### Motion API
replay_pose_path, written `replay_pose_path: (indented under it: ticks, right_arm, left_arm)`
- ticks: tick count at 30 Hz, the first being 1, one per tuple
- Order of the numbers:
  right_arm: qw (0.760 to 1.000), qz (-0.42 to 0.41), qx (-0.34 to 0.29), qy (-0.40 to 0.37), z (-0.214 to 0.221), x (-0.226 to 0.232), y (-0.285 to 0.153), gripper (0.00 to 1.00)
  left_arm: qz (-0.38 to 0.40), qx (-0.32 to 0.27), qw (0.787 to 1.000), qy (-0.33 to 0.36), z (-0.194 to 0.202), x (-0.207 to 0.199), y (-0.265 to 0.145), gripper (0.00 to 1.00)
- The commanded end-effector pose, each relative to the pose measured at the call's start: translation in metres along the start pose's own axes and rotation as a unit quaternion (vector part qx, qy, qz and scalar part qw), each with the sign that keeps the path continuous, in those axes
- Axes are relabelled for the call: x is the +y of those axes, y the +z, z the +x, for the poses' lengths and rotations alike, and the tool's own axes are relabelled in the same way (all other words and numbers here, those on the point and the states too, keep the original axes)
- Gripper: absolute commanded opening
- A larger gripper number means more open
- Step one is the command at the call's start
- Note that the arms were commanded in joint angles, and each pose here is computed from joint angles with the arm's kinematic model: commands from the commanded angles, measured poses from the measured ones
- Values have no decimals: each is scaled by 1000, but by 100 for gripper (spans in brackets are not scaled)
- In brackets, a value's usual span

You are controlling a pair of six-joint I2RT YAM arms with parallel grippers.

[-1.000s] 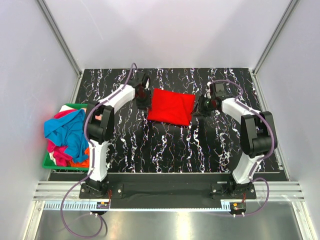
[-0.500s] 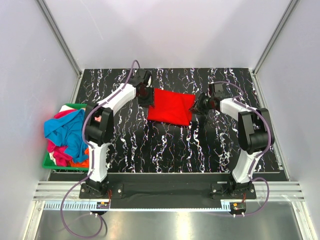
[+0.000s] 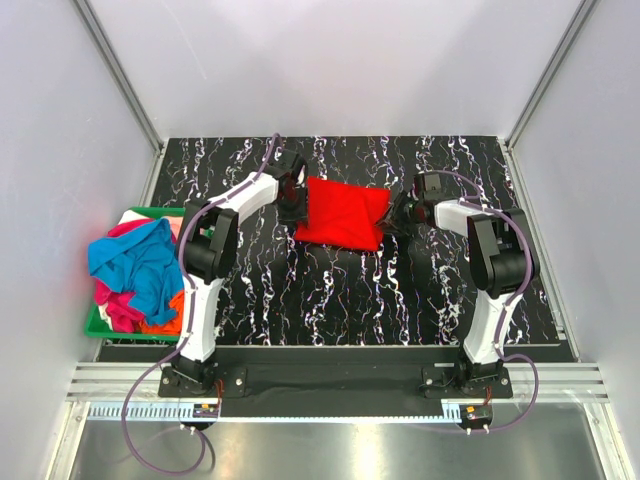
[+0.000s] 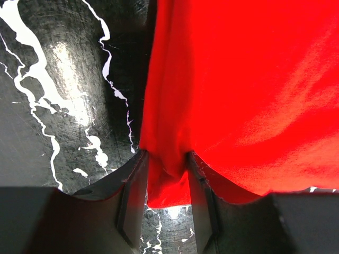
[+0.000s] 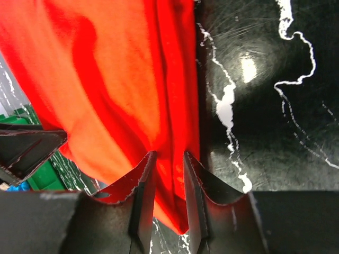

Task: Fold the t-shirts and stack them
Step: Fold the tshirt

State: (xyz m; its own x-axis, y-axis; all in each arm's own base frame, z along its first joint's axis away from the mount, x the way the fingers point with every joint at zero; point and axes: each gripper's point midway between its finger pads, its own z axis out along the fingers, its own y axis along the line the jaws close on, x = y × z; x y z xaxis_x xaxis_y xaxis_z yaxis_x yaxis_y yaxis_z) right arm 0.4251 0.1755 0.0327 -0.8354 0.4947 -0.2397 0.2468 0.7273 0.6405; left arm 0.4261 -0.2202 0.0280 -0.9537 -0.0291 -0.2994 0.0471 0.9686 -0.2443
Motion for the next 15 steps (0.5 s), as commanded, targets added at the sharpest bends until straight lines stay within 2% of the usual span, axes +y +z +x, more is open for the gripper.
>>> replay_pose_path:
  ticks: [1,7,15]
  right_arm:
    - [1000,-15,-10,-3,-5,4,5,33]
    - [1000,-22,-12,-6,-4,7,5,29]
    - [1000,-29,-8,-2,-2,9,7,28]
  left_arm:
    - [-3,-17,1000,9,-9,4,-1,39]
    - [-1,-19,1000,10,-9,4,-3,39]
    - [3,-22,1000,8,-11,2,-6,39]
